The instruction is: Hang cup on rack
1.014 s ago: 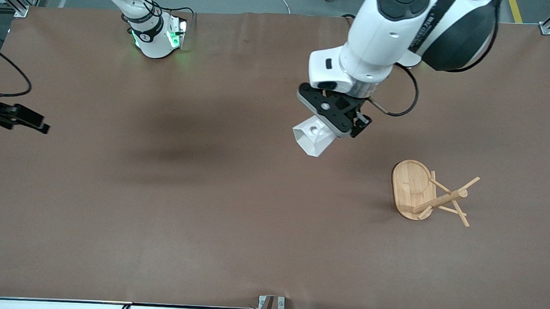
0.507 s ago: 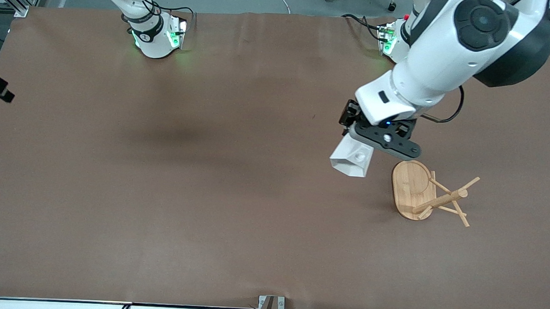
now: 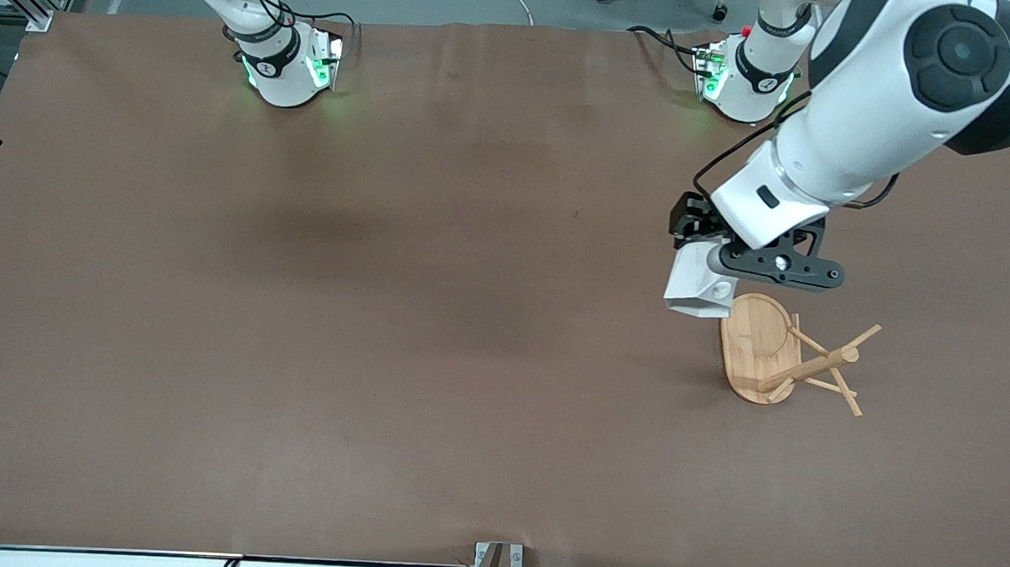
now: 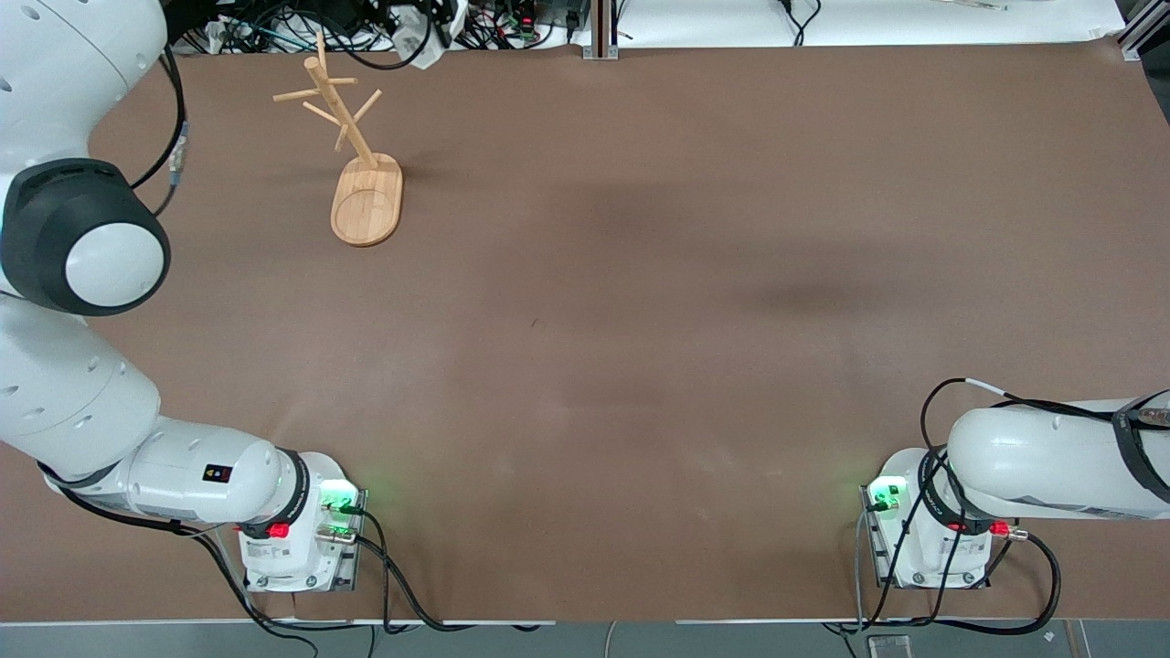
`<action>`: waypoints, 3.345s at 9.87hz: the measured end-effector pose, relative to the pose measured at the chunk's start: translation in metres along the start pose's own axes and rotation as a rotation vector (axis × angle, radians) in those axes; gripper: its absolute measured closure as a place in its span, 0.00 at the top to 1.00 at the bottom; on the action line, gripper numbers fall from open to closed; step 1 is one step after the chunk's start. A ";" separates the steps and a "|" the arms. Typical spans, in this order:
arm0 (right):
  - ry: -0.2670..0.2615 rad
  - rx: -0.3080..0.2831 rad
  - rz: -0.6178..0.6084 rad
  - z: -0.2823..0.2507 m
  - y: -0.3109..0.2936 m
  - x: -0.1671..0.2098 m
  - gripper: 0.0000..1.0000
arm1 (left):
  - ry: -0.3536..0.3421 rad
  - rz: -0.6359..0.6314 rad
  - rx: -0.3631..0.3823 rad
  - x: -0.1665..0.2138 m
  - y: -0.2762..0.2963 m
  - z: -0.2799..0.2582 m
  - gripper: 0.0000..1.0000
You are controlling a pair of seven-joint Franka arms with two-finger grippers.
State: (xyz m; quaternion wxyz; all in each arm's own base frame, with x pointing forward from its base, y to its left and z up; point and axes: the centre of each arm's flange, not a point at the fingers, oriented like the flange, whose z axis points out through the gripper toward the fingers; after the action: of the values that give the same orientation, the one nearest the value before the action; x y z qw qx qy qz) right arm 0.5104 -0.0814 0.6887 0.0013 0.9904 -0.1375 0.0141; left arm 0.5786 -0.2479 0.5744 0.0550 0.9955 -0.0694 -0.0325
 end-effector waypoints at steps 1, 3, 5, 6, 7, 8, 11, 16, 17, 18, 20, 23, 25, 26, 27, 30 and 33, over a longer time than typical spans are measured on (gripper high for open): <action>-0.008 -0.001 -0.004 0.001 0.000 -0.001 1.00 | -0.016 0.023 0.015 -0.004 -0.012 0.011 0.73; -0.012 -0.001 -0.037 0.001 -0.003 -0.001 1.00 | 0.007 0.069 0.010 -0.017 -0.037 0.040 0.73; -0.012 -0.001 -0.050 0.001 -0.004 -0.002 1.00 | 0.044 0.113 0.010 -0.025 -0.064 0.075 0.73; -0.012 -0.002 -0.056 0.001 -0.006 -0.002 1.00 | 0.063 0.123 -0.001 -0.025 -0.077 0.094 0.73; -0.013 -0.002 -0.062 0.001 -0.009 -0.002 1.00 | 0.070 0.131 -0.013 -0.026 -0.085 0.112 0.73; -0.013 -0.002 -0.065 0.001 -0.010 -0.003 1.00 | 0.068 0.143 -0.015 -0.028 -0.094 0.126 0.73; -0.014 -0.002 -0.065 0.002 -0.010 -0.002 1.00 | 0.067 0.215 -0.008 -0.027 -0.137 0.144 0.73; -0.014 -0.002 -0.064 0.002 -0.010 -0.002 1.00 | 0.091 0.238 -0.004 -0.014 -0.145 0.170 0.73; -0.014 -0.002 -0.064 0.002 -0.010 -0.003 1.00 | 0.095 0.234 -0.003 -0.013 -0.148 0.170 0.73; -0.014 -0.002 -0.064 0.002 -0.010 -0.002 1.00 | 0.102 0.232 -0.001 -0.011 -0.154 0.168 0.73; -0.014 -0.003 -0.064 0.002 -0.010 -0.002 1.00 | 0.113 0.246 0.006 -0.009 -0.168 0.163 0.73; -0.014 -0.004 -0.063 0.002 -0.009 -0.002 1.00 | 0.113 0.253 0.011 -0.009 -0.183 0.162 0.73; -0.014 -0.004 -0.063 0.002 -0.009 -0.002 1.00 | 0.112 0.248 0.013 -0.008 -0.189 0.162 0.73; -0.014 -0.004 -0.063 0.002 -0.009 -0.002 1.00 | 0.112 0.242 0.014 -0.008 -0.193 0.162 0.73; -0.015 -0.004 -0.062 0.002 -0.009 -0.002 1.00 | 0.111 0.233 0.015 -0.008 -0.198 0.163 0.73; -0.016 -0.004 -0.061 0.002 -0.008 -0.002 1.00 | 0.103 0.225 0.015 -0.008 -0.203 0.167 0.74; -0.018 -0.004 -0.061 0.002 -0.008 -0.002 1.00 | 0.110 0.224 0.015 -0.006 -0.203 0.165 1.00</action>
State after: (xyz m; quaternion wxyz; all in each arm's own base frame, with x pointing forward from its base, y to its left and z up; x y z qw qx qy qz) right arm 0.5106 -0.0728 0.6862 0.0026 0.9942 -0.1071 0.0049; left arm 0.5877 -0.0648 0.3882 0.0548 0.9822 -0.1774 0.0289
